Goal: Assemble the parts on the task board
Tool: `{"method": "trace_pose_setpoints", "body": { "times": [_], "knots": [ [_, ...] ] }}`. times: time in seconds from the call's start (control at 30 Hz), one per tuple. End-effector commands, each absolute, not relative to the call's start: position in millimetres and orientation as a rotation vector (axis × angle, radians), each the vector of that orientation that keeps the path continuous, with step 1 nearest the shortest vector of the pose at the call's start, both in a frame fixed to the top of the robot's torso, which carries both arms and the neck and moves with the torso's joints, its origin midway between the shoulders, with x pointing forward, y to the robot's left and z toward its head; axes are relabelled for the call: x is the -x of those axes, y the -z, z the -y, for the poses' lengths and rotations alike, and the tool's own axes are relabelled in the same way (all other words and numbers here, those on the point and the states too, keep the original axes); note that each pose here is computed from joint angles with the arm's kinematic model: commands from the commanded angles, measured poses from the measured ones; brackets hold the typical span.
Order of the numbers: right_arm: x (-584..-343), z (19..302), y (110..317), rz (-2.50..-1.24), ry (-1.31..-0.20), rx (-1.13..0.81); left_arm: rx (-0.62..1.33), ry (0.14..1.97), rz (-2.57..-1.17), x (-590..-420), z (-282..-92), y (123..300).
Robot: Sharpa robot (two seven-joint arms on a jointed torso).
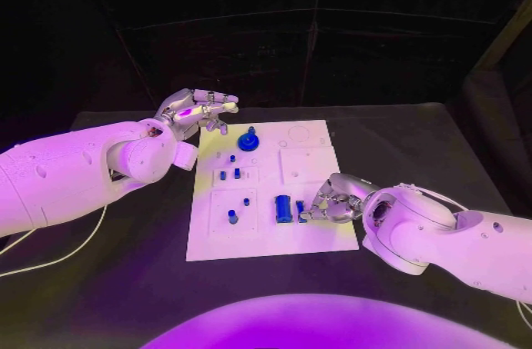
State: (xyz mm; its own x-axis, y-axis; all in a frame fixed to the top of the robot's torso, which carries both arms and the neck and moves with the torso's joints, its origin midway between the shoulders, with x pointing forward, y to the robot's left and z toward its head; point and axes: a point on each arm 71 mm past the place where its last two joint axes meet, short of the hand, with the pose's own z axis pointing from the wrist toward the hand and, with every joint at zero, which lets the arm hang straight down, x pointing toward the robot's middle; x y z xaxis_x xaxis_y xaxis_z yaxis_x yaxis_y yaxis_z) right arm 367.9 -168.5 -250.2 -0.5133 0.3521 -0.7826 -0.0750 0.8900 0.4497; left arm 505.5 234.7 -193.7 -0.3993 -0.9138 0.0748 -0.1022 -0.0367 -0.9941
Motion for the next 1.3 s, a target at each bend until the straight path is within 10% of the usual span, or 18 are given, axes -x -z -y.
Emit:
{"method": "trace_pose_setpoints", "body": {
  "times": [0.03, 1.3],
  "knots": [
    [-367, 167, 249, -2.050, -0.562, -0.179, 1.095, 1.523, -1.558, -505.5, -234.1, 192.4],
    [-378, 157, 251, -1.979, -0.601, -0.189, 1.095, 1.521, -1.557, -505.5, -233.8, 192.5]
  ]
}}
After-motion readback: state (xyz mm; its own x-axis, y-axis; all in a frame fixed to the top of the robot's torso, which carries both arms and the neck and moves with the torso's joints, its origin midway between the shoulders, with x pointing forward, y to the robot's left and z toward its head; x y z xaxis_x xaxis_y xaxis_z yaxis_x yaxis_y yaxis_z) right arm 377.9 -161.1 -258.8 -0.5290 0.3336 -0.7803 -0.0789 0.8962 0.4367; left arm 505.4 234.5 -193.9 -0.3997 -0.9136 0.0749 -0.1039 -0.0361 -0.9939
